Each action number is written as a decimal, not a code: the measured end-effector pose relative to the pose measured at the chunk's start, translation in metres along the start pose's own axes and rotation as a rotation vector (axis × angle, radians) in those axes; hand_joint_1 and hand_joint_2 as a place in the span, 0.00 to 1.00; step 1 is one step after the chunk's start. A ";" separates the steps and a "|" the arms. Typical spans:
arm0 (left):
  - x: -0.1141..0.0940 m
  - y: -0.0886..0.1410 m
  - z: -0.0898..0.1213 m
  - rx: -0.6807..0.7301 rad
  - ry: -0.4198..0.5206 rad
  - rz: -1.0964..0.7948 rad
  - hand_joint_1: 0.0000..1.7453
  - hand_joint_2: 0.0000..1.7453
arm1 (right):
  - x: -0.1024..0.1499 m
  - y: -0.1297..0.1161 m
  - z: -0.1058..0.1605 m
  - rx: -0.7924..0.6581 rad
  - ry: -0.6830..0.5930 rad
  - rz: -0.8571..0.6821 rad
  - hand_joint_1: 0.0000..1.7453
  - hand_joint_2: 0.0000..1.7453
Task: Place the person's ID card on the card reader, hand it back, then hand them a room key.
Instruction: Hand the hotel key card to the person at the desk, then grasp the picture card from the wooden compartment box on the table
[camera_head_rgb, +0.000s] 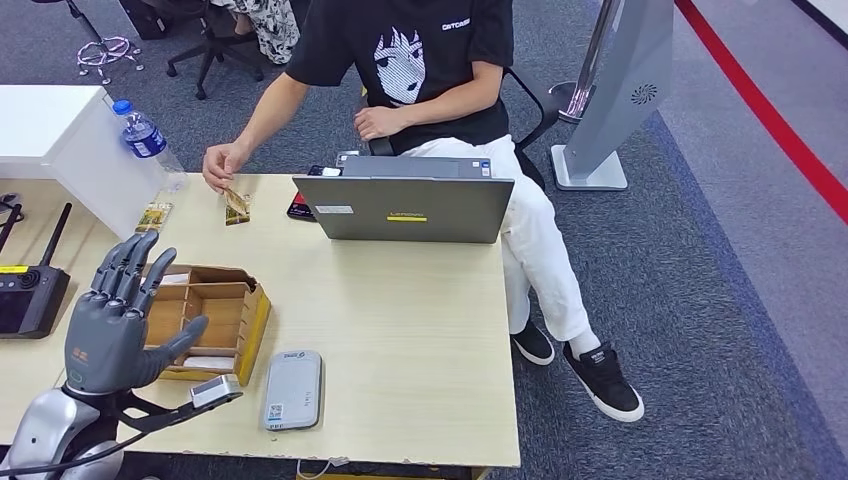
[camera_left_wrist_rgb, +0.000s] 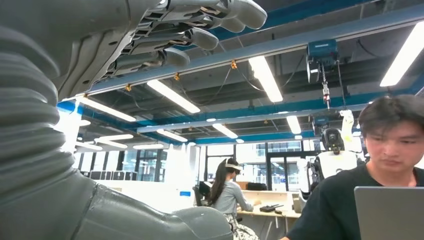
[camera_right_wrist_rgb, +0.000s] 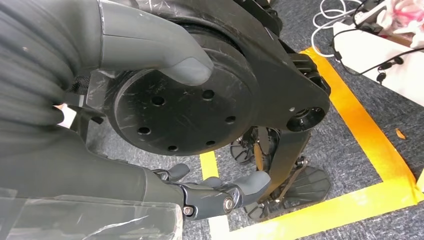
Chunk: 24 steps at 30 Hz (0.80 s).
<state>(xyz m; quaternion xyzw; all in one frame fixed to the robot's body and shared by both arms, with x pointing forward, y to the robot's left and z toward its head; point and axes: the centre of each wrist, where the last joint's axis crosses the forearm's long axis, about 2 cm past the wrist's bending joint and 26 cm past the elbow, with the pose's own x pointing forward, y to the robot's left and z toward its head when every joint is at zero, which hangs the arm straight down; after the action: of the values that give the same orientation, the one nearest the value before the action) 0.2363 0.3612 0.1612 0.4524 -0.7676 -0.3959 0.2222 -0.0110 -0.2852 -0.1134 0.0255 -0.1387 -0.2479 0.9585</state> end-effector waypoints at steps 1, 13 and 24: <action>0.001 0.000 0.001 0.011 -0.007 0.009 0.00 1.00 | 0.000 0.000 0.000 -0.001 -0.001 0.000 0.00 1.00; 0.019 0.019 0.035 0.106 0.063 0.060 0.00 1.00 | -0.004 0.005 0.000 -0.009 -0.009 -0.005 0.00 1.00; -0.009 0.035 0.086 -0.199 0.152 -0.142 0.00 1.00 | -0.006 0.004 0.001 0.003 0.008 -0.032 0.00 1.00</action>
<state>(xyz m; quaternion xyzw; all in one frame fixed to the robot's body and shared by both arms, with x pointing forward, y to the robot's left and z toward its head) 0.1622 0.4135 0.1391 0.5100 -0.6716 -0.4495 0.2946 -0.0147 -0.2789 -0.1133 0.0299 -0.1349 -0.2630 0.9549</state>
